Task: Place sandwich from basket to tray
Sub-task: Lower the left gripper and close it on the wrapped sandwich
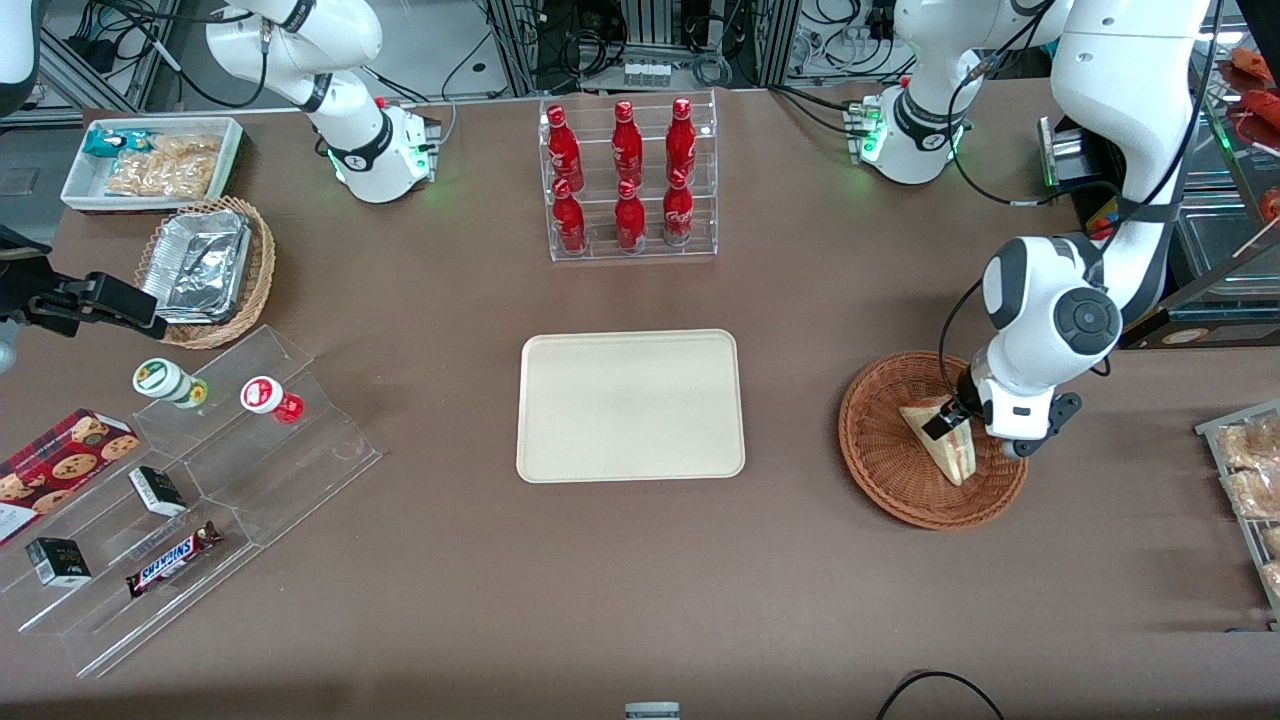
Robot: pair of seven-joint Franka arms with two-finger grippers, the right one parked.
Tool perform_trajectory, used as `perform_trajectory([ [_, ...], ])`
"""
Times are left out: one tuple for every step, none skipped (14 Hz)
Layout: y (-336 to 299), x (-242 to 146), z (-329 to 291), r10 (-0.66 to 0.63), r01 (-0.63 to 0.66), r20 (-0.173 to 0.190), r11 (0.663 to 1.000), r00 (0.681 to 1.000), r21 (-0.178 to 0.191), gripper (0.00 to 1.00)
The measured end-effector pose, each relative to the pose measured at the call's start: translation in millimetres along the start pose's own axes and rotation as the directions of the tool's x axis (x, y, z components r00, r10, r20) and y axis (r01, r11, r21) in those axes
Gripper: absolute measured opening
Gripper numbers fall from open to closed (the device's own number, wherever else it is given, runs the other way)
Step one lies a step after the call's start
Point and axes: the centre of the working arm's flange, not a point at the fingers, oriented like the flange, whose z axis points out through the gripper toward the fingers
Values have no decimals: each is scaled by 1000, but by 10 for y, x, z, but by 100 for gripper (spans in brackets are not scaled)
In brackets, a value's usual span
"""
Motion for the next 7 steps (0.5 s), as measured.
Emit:
perform_trajectory([
  [8,8,-1,0,0,-1,1000,1000,-1,74],
  [17,16,-15,0,0,-3,1000,1000,-3,62],
  [26,20,-28,1,-1,-2,1000,1000,-2,52],
  [37,21,-48,6,-6,7,1000,1000,6,42],
  [61,22,-96,19,-19,27,1000,999,23,36],
  [129,21,-196,40,-42,50,998,998,40,32],
  [265,7,-365,62,-66,67,997,996,48,27],
])
